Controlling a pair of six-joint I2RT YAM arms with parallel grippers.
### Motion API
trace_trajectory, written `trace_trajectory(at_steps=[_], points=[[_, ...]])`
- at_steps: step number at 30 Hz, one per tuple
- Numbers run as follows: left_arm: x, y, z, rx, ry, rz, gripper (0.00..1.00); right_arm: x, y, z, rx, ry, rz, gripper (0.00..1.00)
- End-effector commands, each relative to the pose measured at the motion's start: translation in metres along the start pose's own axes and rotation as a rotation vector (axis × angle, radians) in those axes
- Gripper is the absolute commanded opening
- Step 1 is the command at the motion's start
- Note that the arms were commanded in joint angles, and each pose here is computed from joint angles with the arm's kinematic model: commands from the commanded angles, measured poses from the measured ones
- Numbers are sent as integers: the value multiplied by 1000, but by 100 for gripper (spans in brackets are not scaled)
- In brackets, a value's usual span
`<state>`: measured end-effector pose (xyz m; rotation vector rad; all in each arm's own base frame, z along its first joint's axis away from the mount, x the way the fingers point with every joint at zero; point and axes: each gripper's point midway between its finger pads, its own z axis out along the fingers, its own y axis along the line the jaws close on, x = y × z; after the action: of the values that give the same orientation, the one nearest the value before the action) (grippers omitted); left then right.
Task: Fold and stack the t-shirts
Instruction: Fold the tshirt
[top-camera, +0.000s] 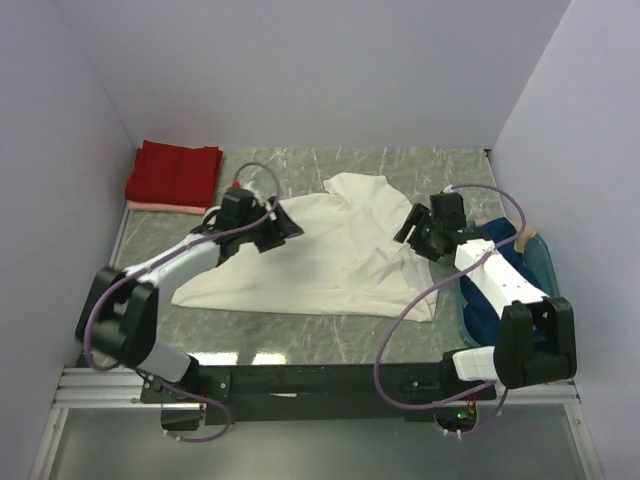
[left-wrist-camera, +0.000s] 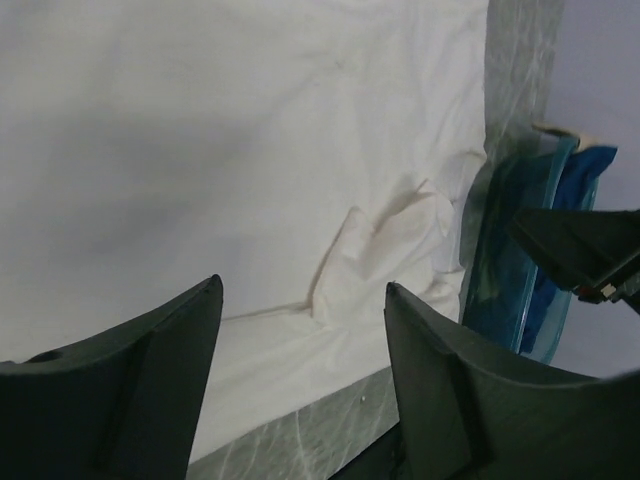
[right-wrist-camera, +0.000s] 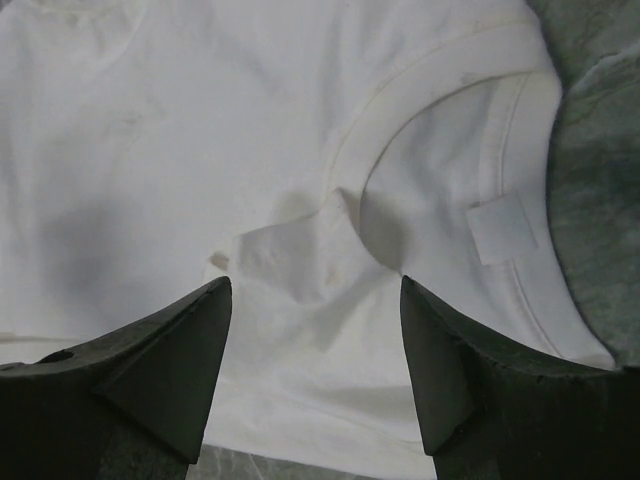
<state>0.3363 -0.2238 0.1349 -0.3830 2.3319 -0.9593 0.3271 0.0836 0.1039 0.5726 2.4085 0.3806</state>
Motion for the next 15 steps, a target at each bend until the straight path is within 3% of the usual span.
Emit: trace_trajectory(at_steps=[1,6,15], points=[[5,-77,33,214,36,137,73,-2,23,1,-177,30,16,75],[41,-81,92,186,177,165,74,7,22,8,-211,59,49,76],[77,-84,129,190,299,190,75,15,6,17,-171,77,82,76]])
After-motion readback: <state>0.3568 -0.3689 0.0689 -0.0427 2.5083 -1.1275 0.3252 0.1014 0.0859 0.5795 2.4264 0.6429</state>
